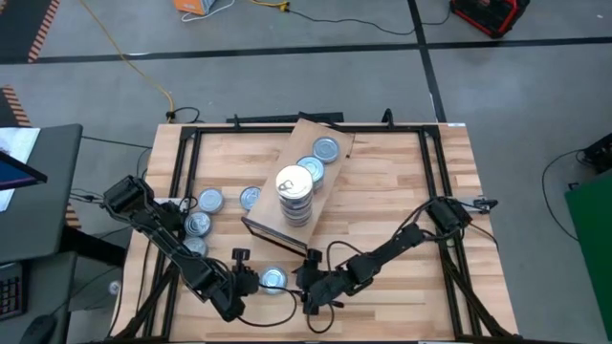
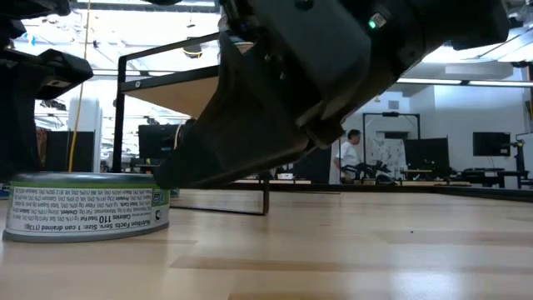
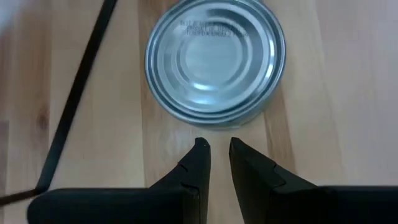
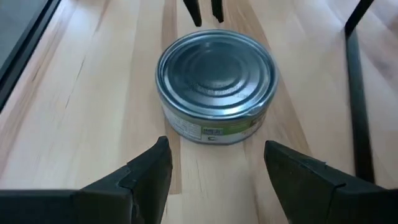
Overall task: Stack canned seafood by type on shelf
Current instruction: Stack the green white tuna can on top of the green white tuna can on the shelf
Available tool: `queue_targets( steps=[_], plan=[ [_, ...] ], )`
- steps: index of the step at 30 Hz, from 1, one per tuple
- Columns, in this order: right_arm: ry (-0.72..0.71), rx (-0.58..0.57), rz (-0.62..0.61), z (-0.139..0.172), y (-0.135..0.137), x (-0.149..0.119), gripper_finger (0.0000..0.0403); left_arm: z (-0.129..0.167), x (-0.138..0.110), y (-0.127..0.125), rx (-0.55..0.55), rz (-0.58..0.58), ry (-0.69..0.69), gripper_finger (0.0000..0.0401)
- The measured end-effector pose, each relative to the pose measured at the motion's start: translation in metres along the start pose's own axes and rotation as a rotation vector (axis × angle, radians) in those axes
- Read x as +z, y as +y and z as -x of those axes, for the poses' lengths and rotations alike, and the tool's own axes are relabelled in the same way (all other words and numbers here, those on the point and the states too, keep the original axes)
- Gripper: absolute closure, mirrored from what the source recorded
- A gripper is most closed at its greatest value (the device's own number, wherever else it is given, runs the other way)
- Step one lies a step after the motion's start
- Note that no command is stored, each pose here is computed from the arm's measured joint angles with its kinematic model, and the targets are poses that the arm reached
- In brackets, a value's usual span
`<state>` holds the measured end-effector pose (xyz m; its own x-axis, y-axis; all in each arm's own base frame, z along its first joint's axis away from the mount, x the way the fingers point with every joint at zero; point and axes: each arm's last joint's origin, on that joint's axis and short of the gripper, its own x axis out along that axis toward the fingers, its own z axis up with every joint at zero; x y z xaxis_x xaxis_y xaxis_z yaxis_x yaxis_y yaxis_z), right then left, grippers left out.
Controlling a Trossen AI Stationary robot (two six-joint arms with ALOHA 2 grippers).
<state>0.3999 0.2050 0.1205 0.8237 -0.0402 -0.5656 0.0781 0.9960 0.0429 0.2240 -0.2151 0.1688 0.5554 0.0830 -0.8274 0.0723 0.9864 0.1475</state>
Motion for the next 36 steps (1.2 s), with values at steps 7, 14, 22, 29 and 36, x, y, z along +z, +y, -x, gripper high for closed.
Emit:
queue_targets(
  steps=[7, 14, 22, 29, 36],
  plan=[
    [0.008, 0.008, 0.009, 0.002, 0.003, -0.002, 0.0121, -0.001, 0.001, 0.001, 0.0, 0.091, 0.002, 0.0339],
    [0.046, -0.016, 0.043, 0.01, 0.016, -0.014, 0.0121, -0.001, 0.001, 0.0, -0.019, 0.121, 0.004, 0.0286],
    [0.039, -0.028, 0.034, 0.019, 0.03, -0.021, 0.0121, -0.026, 0.006, -0.009, 0.021, -0.06, -0.083, 0.0263],
    [0.13, -0.083, -0.003, 0.02, 0.023, -0.03, 0.0121, -0.06, 0.019, -0.011, -0.002, -0.125, -0.159, 0.0265],
    [0.183, -0.069, -0.022, 0.022, 0.022, -0.032, 0.0121, -0.049, 0.032, -0.005, -0.04, -0.001, -0.094, 0.0265]
  ],
)
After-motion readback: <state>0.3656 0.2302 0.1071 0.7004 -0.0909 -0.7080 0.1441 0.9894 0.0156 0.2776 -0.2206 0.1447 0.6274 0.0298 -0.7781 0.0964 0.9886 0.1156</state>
